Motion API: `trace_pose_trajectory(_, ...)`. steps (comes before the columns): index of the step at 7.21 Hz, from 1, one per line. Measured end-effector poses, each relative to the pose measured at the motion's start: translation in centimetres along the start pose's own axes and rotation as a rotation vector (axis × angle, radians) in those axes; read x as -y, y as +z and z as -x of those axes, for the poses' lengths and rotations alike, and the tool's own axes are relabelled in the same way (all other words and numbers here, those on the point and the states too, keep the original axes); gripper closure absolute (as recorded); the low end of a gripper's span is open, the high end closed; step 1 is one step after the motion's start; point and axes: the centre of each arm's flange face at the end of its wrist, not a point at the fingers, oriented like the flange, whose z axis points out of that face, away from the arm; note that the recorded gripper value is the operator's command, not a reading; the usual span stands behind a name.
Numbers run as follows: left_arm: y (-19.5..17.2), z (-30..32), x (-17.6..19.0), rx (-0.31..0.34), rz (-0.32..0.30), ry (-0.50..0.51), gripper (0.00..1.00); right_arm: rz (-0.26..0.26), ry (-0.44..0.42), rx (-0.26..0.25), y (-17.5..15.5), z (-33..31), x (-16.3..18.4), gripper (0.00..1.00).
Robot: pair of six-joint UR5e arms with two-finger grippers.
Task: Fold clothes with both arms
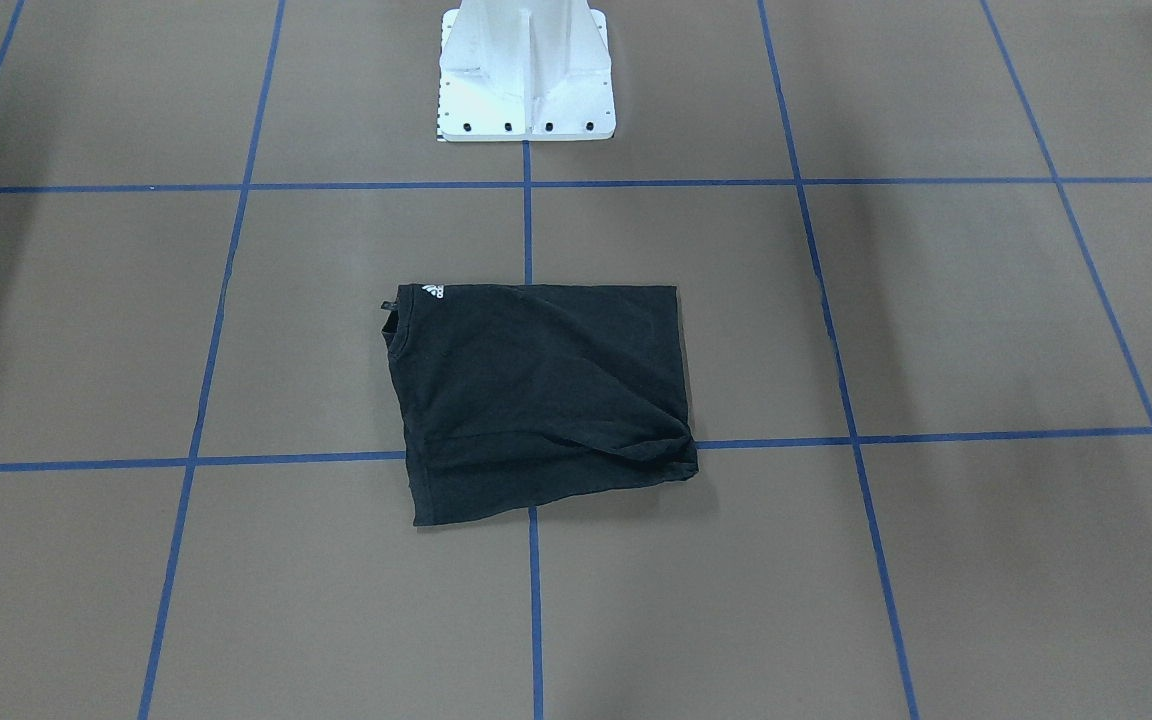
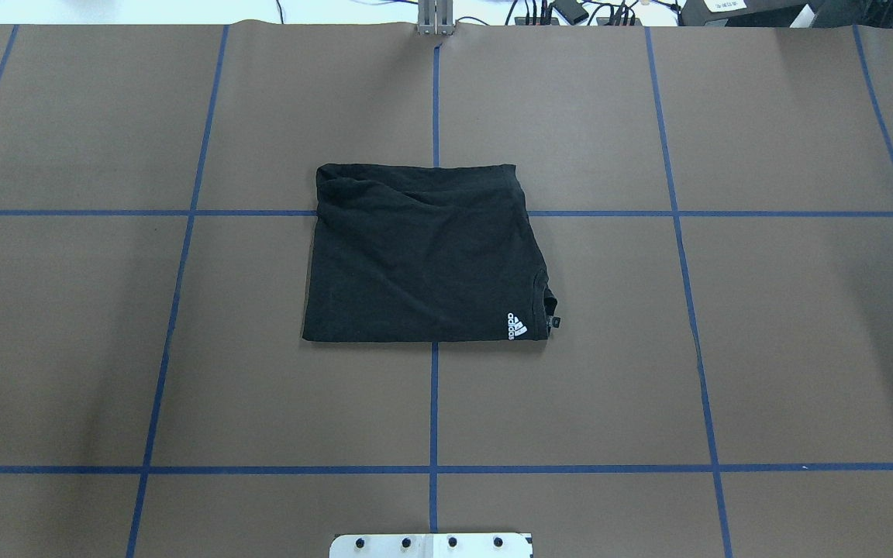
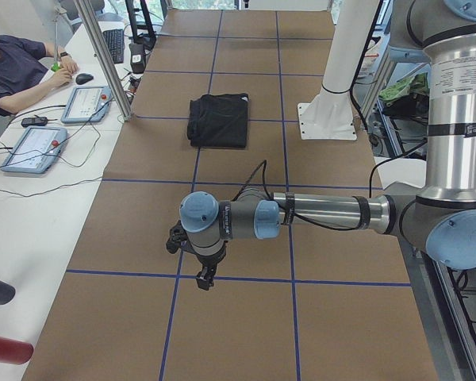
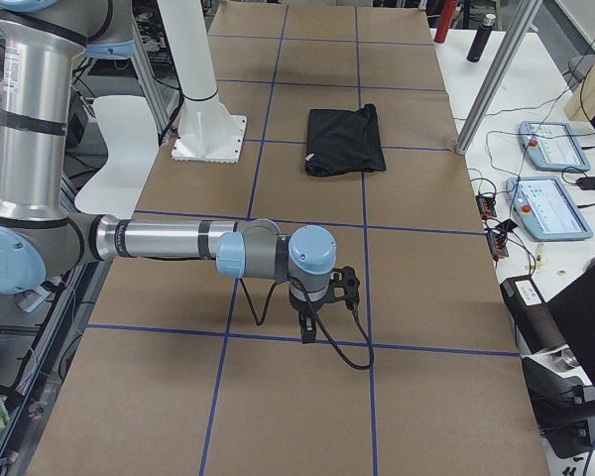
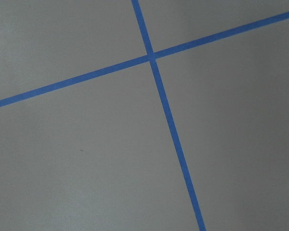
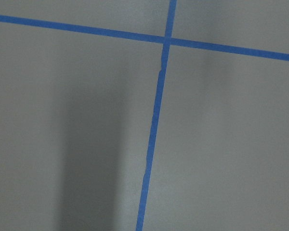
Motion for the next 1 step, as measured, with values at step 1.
trace_pose_trajectory(1,-0.03,-0.04,0.04,0.000,-0.001,0.001,0.00,0.000,0.000,0.003,0.01,0.03,0.00,0.00)
